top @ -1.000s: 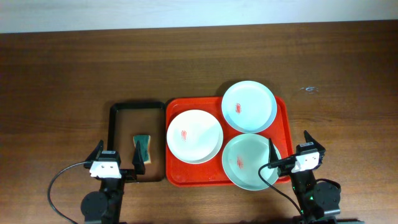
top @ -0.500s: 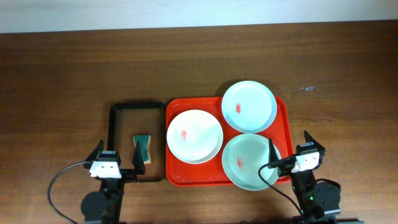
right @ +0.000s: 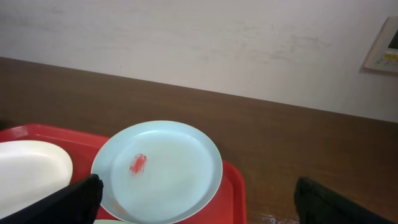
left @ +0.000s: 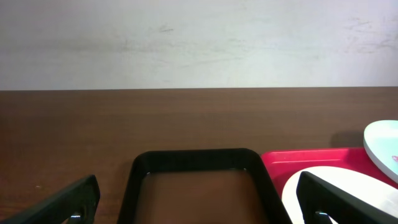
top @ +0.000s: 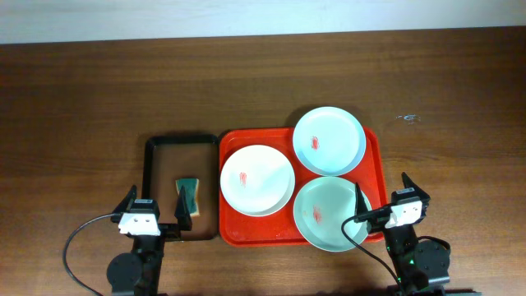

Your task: Clean dirty plates on tray and stack at the side

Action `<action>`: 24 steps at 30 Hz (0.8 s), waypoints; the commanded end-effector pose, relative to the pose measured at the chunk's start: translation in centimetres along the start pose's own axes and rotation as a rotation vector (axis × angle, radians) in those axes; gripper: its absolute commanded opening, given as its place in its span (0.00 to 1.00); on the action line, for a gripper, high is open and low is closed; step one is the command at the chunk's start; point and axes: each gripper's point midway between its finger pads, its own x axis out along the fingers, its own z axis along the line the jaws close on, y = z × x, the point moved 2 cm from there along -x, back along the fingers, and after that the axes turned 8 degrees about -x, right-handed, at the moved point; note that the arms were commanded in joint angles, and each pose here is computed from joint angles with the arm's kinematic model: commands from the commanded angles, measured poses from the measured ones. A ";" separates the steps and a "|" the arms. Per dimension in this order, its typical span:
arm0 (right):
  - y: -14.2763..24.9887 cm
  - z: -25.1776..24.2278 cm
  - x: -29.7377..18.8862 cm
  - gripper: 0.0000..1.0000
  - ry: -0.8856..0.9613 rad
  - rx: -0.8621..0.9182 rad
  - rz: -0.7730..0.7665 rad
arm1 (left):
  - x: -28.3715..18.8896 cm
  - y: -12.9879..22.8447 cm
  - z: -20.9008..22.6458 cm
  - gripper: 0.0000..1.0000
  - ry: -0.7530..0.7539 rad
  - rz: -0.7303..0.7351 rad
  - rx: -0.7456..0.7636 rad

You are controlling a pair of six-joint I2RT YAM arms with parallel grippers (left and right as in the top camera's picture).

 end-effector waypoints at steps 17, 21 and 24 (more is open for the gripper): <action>0.2 0.2 0.0 0.98 -0.010 0.004 0.001 | 0.0 0.2 0.0 0.99 0.000 0.007 0.015; 0.1 0.5 0.0 0.98 -0.029 0.020 -0.005 | 0.0 0.2 0.0 0.99 0.001 0.007 0.015; 0.1 0.5 0.0 0.99 -0.028 0.018 -0.005 | 0.0 0.1 -0.1 0.99 0.006 -0.001 0.016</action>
